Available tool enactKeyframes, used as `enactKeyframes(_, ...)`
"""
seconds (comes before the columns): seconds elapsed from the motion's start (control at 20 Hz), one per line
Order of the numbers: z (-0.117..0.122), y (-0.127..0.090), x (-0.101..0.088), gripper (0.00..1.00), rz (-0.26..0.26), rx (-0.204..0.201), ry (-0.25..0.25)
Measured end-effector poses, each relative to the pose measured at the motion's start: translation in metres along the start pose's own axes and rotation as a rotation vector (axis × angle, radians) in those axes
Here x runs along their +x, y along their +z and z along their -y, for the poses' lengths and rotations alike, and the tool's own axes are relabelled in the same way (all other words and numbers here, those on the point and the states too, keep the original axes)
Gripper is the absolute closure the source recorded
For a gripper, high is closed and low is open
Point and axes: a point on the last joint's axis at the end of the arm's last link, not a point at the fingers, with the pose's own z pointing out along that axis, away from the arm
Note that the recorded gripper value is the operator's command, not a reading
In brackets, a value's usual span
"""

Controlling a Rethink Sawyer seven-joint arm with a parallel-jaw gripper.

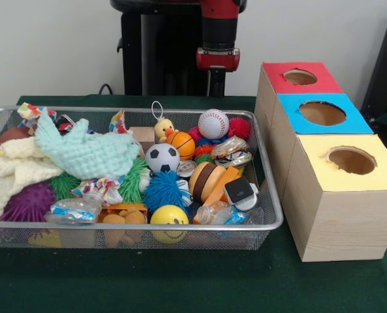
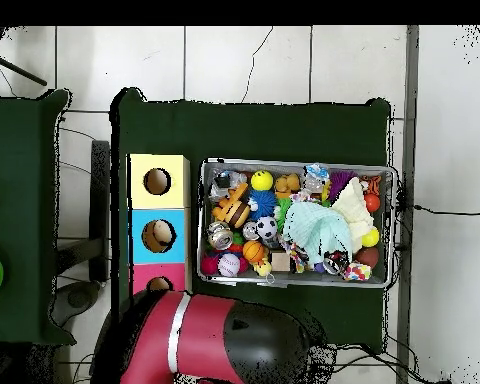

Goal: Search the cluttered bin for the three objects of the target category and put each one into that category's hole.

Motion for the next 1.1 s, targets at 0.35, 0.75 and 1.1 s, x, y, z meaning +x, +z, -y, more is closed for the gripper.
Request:
enactKeyframes(0.35,-0.005,0.0,-0.002,1.0,-0.033,0.035,-0.051)
enactKeyframes(0.75,-0.005,0.032,0.018,1.0,-0.308,0.143,-0.052)
enactKeyframes(1.1,-0.013,0.046,0.017,1.0,-0.464,0.189,-0.03)
